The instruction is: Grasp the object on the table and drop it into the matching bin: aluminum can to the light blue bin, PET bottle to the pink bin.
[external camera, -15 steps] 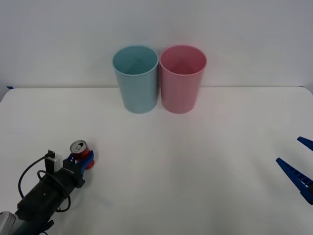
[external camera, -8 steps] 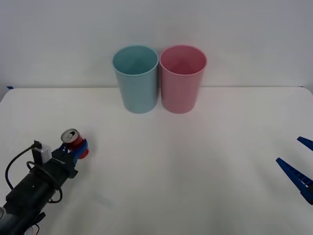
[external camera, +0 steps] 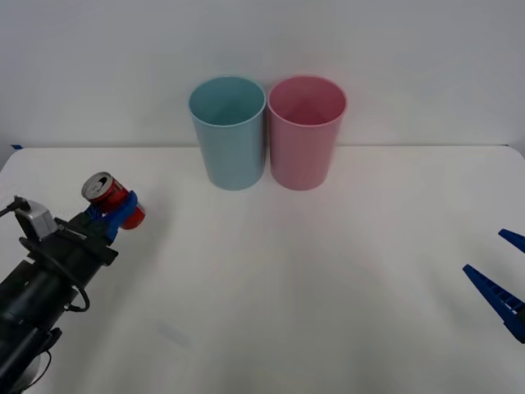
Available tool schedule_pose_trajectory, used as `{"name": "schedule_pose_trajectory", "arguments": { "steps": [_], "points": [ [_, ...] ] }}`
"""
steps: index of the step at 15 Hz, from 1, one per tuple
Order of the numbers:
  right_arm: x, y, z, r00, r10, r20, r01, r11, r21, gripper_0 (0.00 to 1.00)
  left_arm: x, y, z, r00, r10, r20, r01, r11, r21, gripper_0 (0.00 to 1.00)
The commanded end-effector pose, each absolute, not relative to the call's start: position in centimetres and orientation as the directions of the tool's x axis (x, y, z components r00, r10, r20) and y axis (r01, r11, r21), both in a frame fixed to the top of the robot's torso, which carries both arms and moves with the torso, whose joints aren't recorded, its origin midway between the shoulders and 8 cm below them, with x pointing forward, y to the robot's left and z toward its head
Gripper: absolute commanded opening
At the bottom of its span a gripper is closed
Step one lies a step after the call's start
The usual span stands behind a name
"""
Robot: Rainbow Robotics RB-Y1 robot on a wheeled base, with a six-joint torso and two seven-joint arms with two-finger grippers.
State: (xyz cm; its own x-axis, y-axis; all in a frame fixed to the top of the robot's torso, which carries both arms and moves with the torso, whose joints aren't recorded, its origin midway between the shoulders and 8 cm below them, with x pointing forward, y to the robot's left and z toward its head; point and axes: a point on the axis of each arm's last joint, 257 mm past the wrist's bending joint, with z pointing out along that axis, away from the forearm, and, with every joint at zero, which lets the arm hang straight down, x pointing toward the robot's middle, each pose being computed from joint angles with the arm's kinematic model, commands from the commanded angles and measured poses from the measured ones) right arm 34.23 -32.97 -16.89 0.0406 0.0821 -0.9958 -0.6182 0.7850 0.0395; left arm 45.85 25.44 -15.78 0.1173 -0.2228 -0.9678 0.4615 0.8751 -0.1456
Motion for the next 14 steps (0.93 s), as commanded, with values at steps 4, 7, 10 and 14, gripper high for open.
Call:
{"name": "schedule_pose_trajectory", "arguments": {
  "steps": [4, 7, 10, 14],
  "points": [
    [34.2, -33.0, -16.9, 0.041, 0.082, -0.996, -0.618, 0.785, 0.039, 1.00, 45.8, 24.8, -9.7, 0.148, -0.269, -0.952, 0.486, 0.858, -0.167, 0.00],
    [34.2, -33.0, -16.9, 0.041, 0.082, -0.996, -0.618, 0.785, 0.039, 1.00, 46.1, 24.3, -7.3, 0.173, -0.267, -0.948, 0.491, 0.858, -0.152, 0.00],
    [34.2, -33.0, -16.9, 0.041, 0.082, -0.996, -0.618, 0.785, 0.039, 1.00, 47.7, 23.7, -5.1, 0.219, -0.241, -0.945, 0.482, 0.869, -0.109, 0.00],
    [34.2, -33.0, -16.9, 0.041, 0.082, -0.996, -0.618, 0.785, 0.039, 1.00, 51.0, 20.0, -1.8, 0.210, -0.296, -0.932, 0.547, 0.825, -0.139, 0.01]
  ]
}}
